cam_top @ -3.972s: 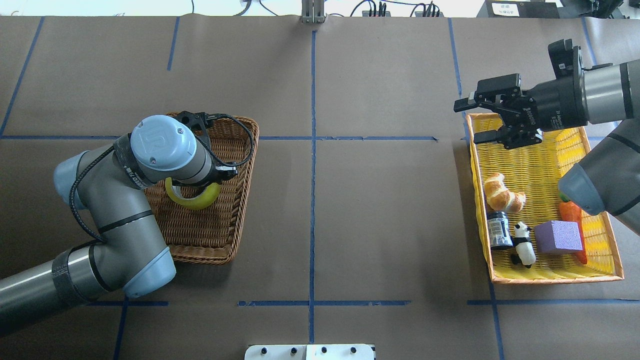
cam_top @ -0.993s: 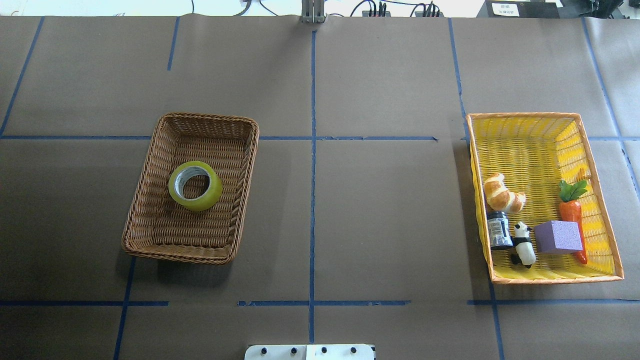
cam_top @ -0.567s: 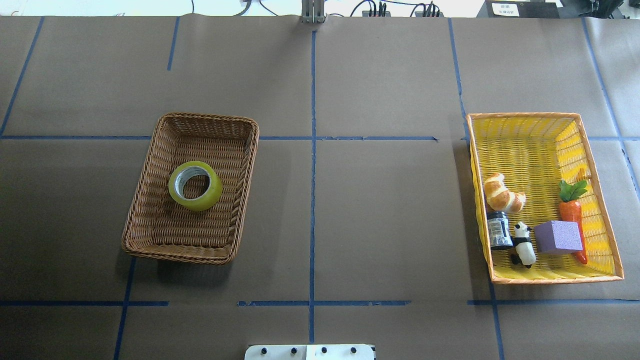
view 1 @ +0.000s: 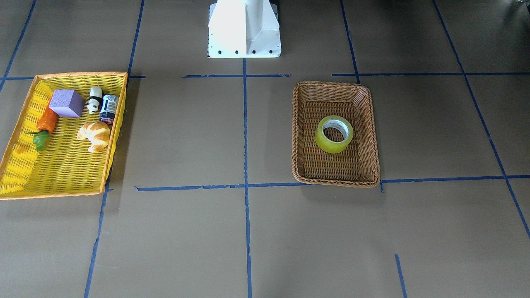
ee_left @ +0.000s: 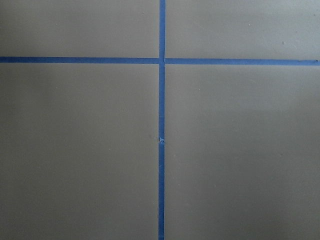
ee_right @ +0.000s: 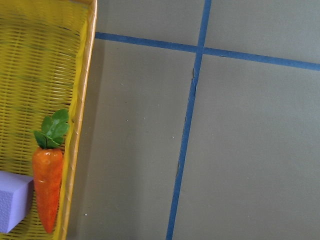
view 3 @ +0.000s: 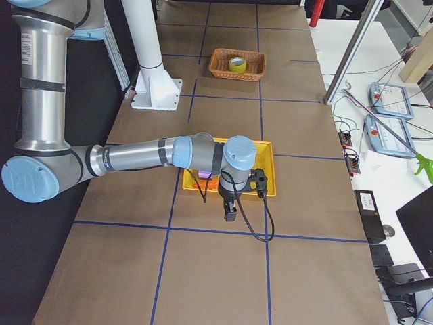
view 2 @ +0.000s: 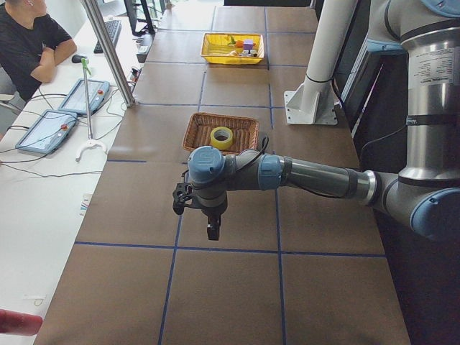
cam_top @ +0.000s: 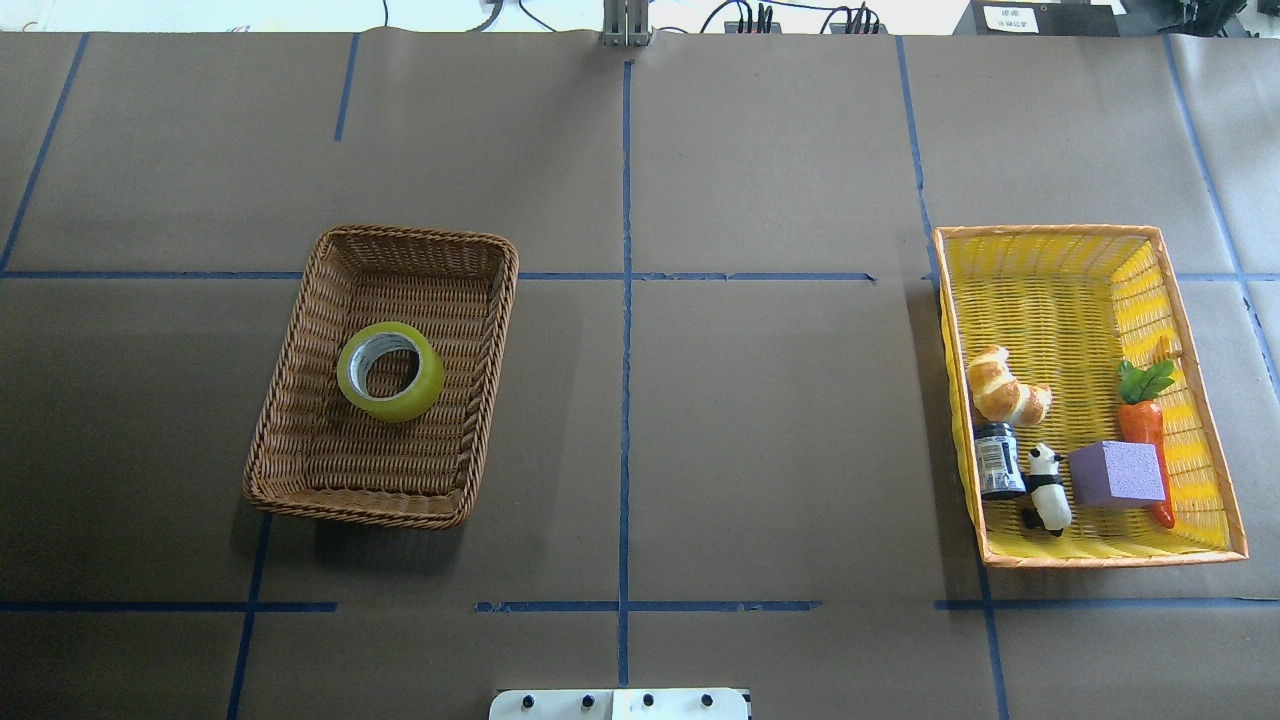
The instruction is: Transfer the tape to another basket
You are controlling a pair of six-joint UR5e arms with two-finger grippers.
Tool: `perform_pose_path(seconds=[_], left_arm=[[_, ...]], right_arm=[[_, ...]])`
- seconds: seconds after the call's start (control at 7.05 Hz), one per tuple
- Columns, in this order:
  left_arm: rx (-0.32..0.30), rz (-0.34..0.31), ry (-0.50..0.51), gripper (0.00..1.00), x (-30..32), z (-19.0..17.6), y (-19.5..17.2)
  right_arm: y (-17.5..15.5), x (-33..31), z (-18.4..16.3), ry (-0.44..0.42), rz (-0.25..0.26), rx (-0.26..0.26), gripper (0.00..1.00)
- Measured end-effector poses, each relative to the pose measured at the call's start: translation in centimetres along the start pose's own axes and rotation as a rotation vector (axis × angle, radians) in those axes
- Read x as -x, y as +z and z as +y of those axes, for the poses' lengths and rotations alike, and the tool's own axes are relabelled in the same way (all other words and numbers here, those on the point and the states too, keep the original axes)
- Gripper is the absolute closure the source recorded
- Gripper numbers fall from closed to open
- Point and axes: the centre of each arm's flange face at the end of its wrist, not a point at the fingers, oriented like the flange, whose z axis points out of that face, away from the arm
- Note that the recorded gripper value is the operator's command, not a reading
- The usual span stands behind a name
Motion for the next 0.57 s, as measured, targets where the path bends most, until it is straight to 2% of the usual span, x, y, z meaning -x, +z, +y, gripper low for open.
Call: perform_pose_path(seconds=[0.28,0.57], left_arm=[[0.033,-0.054,0.1,0.0,1.9,-0.4,1.3],[0.054,-0.059,0.114,0.0,3.2,-0.4,2.2]], right_arm=[[0.1,-0.1,0.0,0.003,0.0,0.002,0.0],[0.3,-0.2,0.1,0.007,-0.002,0.005,0.0]])
